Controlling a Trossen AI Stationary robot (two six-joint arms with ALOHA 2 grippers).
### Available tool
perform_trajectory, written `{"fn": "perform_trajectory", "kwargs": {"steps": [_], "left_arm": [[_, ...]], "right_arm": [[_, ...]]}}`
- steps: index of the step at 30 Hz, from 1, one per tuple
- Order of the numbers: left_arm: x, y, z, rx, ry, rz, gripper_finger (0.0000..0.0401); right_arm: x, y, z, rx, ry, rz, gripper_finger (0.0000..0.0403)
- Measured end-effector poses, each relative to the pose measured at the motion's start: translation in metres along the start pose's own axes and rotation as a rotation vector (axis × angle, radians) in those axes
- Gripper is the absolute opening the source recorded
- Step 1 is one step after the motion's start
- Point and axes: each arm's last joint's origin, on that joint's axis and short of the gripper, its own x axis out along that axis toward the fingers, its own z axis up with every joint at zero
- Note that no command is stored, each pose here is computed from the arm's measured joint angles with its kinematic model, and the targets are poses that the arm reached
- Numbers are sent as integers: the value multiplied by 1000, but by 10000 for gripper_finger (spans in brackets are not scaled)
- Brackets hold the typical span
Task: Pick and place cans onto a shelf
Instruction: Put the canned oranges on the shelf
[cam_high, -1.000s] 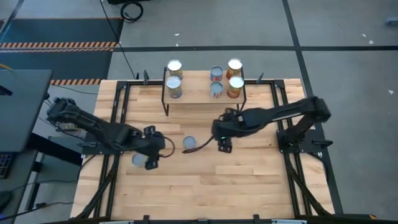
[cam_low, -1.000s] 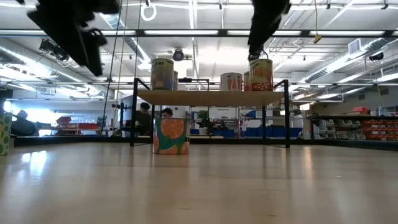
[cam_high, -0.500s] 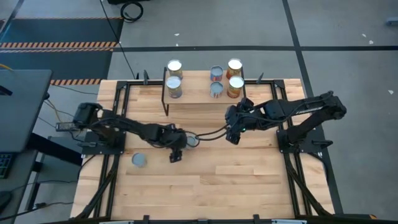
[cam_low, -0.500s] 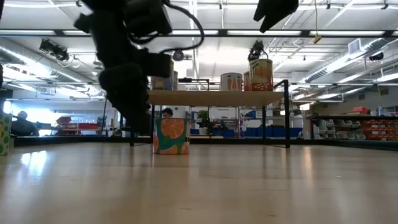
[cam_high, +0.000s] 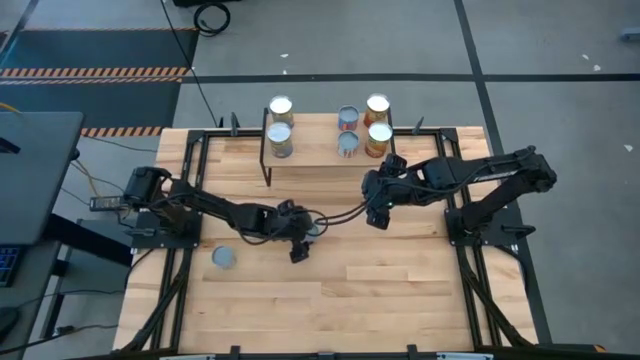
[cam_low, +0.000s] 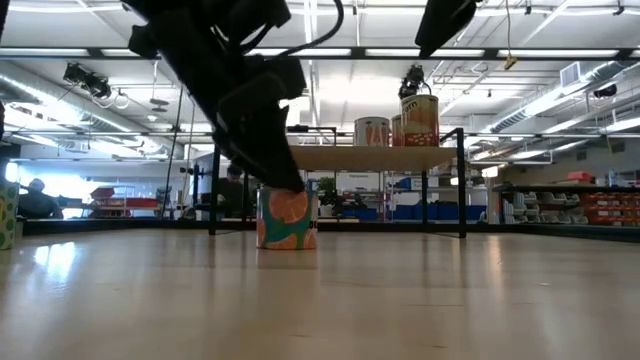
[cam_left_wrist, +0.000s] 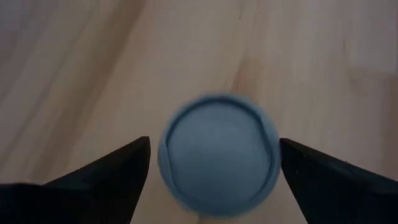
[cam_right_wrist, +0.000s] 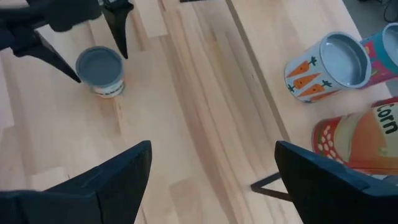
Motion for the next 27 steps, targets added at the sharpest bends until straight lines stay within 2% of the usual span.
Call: {"fn": "perform_trajectory", "kwargs": {"steps": [3,17,20,24,27], "left_arm": [[0,-1,3,-10,-40,1,357],[16,-4,-6,-49,2,28,356],[16,-4,-7,-48,6,30,339],[18,-5,-9,-40,22,24,292],[10,-5,2,-35,50,12,285]], "right_arm": [[0,-1,0,-2,13,17,347],[-4,6,-8,59,60,43,347],[-5,8,-8,70,59,47,347],[-7,7,-9,84,57,54,347],[-12,4,-10,89,49,59,347]]}}
